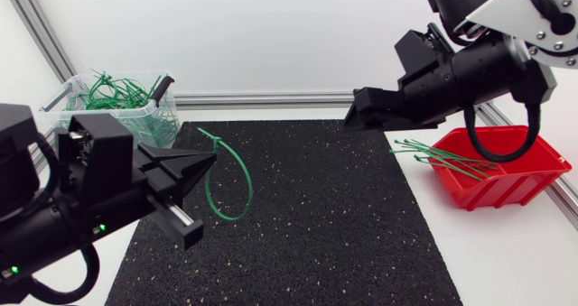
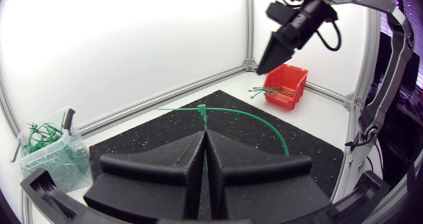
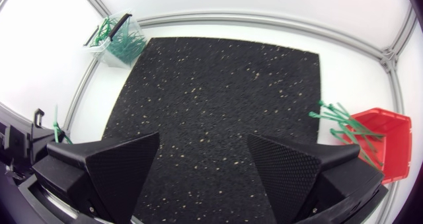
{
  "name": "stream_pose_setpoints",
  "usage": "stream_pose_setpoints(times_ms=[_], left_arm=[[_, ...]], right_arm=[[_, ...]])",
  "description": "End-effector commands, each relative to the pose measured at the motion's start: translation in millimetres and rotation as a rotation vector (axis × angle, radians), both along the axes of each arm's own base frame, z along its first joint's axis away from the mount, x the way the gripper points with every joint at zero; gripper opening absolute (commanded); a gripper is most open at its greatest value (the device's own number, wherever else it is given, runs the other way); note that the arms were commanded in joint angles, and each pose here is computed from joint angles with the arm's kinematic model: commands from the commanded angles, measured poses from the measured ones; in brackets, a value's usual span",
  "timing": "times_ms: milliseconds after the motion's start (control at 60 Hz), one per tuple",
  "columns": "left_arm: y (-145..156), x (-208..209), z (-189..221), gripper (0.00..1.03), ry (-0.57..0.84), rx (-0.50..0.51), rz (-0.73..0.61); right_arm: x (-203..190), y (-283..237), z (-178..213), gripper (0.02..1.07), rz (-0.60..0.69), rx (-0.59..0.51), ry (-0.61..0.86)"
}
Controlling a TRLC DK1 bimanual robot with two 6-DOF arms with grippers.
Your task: Take a green cable tie from the red box, thread the tail through the head to close it, then place it in the transparent bin on the left.
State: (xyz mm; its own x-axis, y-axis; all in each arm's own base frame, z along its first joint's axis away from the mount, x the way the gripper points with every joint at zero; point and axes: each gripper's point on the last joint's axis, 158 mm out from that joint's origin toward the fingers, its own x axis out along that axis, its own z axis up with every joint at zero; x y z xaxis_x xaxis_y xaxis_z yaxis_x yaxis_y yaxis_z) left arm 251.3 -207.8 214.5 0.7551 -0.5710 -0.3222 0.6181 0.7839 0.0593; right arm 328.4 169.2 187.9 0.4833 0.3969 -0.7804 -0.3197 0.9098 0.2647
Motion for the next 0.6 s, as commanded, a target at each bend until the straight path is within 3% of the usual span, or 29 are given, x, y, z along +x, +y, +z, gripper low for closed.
stream_pose_setpoints(times_ms=[0, 183, 450, 583], left_arm=[[23.7, 14.2, 33.4, 0.04, -0.077, -0.001, 0.067], [88.0, 43.2, 53.2, 0.04, -0.132, 0.042, 0.244], [189.8, 95.8, 77.1, 0.04, -0.158, 0.017, 0.481], [217.5, 113.4, 86.7, 0.04, -0.193, 0.009, 0.546]], right_arm=[[2.3, -24.8, 0.2, 1.02, -0.023, -0.070, -0.063], [10.9, -86.9, 26.1, 1.02, -0.137, -0.146, -0.218], [-1.9, -150.7, 54.9, 1.02, -0.249, -0.214, -0.385], [-19.3, -170.7, 72.2, 1.02, -0.290, -0.244, -0.491]])
